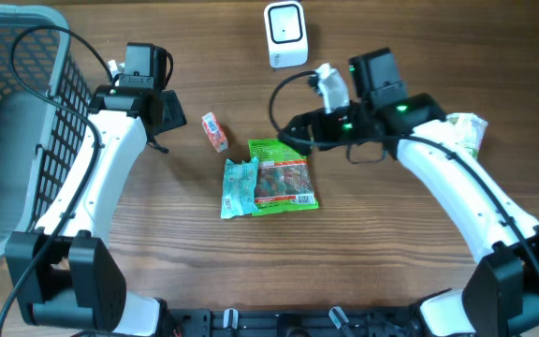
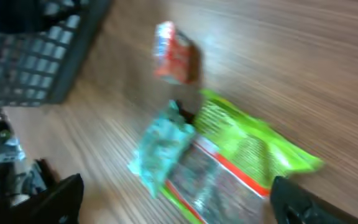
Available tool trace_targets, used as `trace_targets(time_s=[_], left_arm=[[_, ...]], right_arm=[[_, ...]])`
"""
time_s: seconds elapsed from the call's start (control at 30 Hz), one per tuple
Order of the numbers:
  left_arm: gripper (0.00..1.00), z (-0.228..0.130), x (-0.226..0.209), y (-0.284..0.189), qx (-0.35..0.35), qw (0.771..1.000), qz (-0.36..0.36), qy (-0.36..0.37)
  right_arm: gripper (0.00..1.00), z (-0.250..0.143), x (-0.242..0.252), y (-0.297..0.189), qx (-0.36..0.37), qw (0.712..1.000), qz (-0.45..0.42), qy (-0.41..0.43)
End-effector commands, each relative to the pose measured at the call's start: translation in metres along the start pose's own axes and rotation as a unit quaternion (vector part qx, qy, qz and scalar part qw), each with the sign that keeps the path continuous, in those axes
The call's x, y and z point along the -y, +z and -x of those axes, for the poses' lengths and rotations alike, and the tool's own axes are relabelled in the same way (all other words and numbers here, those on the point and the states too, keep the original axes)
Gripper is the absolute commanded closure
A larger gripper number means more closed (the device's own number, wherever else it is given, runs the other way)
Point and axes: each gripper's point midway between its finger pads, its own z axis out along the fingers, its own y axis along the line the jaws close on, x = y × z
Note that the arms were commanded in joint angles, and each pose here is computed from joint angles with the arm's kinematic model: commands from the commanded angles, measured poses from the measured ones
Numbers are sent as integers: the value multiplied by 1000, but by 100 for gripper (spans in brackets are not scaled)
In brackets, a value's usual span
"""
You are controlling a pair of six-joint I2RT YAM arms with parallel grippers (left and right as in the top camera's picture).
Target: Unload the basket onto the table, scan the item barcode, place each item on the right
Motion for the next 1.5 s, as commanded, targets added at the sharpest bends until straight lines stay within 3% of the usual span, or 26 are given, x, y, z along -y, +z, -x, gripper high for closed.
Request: trace_targets(time_s=[0.0,0.07,0.13,0.27,0.33,0.4,0.53,0.87,1.3,1.47], left_arm=[[0,2,-4,-1,5,1000,6,4],[0,2,-4,-1,4,1000,6,4],[0,2,-4,-1,4,1000,6,4],[0,2,-4,-1,4,1000,6,4],[0,2,-4,-1,5,1000,6,4],[0,2,-4,-1,5,1000,6,4],[0,2,-4,-1,5,1000,6,4],[0,2,-4,-1,5,1000,6,4],[0,2,-4,-1,4,1000,6,4],[0,2,-4,-1,5,1000,6,4]], right_arm=[[14,-12,-23,33,-16,998,-33,44],[15,-19,-25,49,-7,993,-106,50],[0,-23,-39,60,-4,993,-115,27],[0,-28,-61,75,-2,995,-103,13],[14,-31,-59,80,-6,994,-106,27],[20,-36,-54,88,-17,993,-112,31],[18,-51,-38,108,-43,988,-127,74],[20,-74,-4,140,-75,979,-172,81],[20,-73,0,142,-70,978,-179,82],[25,-77,-5,145,-73,976,-176,105]])
